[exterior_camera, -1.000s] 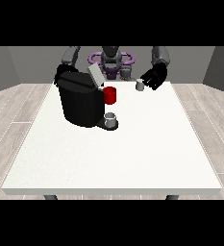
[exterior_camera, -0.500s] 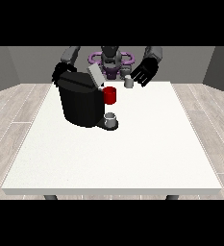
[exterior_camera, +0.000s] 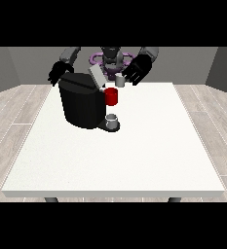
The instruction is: Insert the coffee pod into the coffee machine and close the lid
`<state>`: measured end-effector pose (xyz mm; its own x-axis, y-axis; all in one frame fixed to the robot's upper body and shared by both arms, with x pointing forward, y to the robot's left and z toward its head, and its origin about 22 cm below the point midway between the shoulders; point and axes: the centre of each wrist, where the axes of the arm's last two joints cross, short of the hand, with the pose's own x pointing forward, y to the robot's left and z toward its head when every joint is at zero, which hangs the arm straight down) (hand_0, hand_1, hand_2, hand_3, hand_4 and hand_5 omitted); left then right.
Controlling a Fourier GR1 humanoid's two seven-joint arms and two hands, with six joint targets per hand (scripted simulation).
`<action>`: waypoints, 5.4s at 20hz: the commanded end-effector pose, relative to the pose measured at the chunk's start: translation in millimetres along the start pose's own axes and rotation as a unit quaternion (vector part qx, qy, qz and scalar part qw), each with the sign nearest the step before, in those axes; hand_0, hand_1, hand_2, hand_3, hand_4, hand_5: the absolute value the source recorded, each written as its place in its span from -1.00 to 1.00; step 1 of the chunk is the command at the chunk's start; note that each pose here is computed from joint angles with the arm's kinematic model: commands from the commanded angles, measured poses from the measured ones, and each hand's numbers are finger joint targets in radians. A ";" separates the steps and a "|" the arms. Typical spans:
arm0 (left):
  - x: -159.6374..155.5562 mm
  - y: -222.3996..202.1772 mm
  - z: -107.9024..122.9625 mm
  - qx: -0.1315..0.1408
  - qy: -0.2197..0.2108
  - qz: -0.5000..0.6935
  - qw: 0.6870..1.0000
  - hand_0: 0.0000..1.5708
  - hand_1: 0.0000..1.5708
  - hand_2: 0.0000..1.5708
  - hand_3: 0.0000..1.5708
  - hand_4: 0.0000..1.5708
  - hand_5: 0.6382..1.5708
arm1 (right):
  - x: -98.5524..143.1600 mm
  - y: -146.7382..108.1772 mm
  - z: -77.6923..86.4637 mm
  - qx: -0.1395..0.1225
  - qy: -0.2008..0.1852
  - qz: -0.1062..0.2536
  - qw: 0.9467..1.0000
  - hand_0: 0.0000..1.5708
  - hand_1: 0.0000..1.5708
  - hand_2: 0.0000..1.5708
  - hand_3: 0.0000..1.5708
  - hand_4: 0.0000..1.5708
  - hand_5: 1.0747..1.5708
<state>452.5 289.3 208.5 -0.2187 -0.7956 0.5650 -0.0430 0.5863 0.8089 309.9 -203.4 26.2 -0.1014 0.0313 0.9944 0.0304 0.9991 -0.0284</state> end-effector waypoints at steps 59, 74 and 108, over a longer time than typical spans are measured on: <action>32.2 -16.6 -16.4 -0.032 -0.036 -0.053 0.997 0.36 0.36 0.42 0.18 -0.53 1.00 | -3.6 -8.0 -3.7 -0.056 -0.027 -0.019 0.998 -1.00 -1.00 -1.00 -1.00 -0.43 1.00; 27.5 -19.4 -14.3 -0.092 -0.036 -0.093 0.991 -1.00 -1.00 -1.00 -1.00 -1.00 1.00 | -5.9 -16.2 -1.0 -0.046 -0.003 -0.002 0.999 -1.00 -1.00 -1.00 -1.00 -0.47 1.00; -84.1 -206.9 111.6 -0.090 0.078 0.413 0.903 -1.00 -1.00 -1.00 -1.00 -1.00 1.00 | 13.8 -61.8 16.9 0.028 0.021 0.017 0.999 -1.00 -1.00 -1.00 -1.00 -1.00 1.00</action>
<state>383.9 247.6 -11.5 0.0301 -0.1780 0.9836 0.2321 0.9584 0.1663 283.8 -266.5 26.9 -0.0392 0.0573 0.9976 0.0322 0.9979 -0.0560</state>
